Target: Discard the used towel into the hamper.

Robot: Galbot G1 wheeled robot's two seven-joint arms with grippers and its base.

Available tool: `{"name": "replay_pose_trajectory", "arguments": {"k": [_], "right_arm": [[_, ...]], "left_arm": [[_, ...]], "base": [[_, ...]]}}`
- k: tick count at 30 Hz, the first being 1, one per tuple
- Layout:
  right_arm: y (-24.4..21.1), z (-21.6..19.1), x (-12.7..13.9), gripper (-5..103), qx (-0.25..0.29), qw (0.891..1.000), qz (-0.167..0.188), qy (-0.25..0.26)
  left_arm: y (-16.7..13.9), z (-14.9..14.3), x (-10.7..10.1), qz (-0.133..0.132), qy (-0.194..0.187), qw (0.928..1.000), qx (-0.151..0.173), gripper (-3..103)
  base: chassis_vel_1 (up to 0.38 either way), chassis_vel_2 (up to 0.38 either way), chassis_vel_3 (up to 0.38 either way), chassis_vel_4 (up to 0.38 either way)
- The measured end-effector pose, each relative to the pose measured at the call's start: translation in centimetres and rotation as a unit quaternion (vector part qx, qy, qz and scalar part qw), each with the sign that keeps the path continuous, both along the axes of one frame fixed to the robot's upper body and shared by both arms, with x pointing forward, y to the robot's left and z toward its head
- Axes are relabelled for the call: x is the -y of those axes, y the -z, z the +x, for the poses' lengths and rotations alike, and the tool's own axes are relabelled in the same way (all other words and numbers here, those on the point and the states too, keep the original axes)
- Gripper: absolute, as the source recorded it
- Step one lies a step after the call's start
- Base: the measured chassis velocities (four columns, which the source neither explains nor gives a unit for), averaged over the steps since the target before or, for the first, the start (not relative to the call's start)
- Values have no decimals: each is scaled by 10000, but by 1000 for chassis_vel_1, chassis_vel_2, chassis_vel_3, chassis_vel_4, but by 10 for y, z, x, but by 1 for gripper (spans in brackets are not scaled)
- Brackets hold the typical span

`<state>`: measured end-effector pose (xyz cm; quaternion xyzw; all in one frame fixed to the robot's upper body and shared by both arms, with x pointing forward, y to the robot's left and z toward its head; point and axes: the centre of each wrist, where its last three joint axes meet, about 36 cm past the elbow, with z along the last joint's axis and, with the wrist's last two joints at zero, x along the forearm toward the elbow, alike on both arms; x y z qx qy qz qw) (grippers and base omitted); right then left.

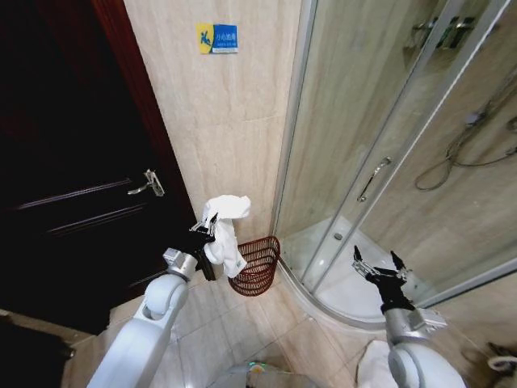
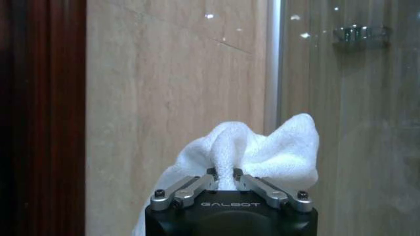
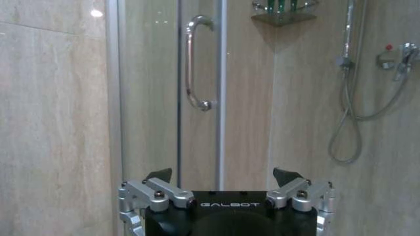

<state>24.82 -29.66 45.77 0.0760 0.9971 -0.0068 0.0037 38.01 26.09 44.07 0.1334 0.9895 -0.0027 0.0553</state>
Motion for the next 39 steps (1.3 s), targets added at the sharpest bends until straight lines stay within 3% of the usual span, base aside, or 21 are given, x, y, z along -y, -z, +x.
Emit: {"name": "replay_pose_trajectory", "arguments": {"k": [13, 21, 30, 34, 39], "right_arm": [[-8, 5, -2, 100, 28, 10000, -46, 10], [-12, 14, -12, 100, 28, 9999, -127, -63], [-11, 17, -21, 100, 15, 9999, -113, -28], [-10, 14, -17, 100, 2, 9999, -101, 92], [-7, 9, -11, 100, -15, 9997, -104, 227]], "left_arm": [[16, 24, -1, 48, 61, 9999, -71, 4], [31, 57, 6, 97, 192, 9996, -204, 4], [76, 94, 24, 183, 330, 9958, -833, 4], [106, 102, 48, 324, 599, 9892, -1301, 4], [130, 119, 61, 516, 733, 9827, -1622, 4]], "base": [[-23, -15, -18, -19], [0, 0, 0, 0], [0, 0, 0, 0], [0, 0, 0, 0], [0, 0, 0, 0]]}}
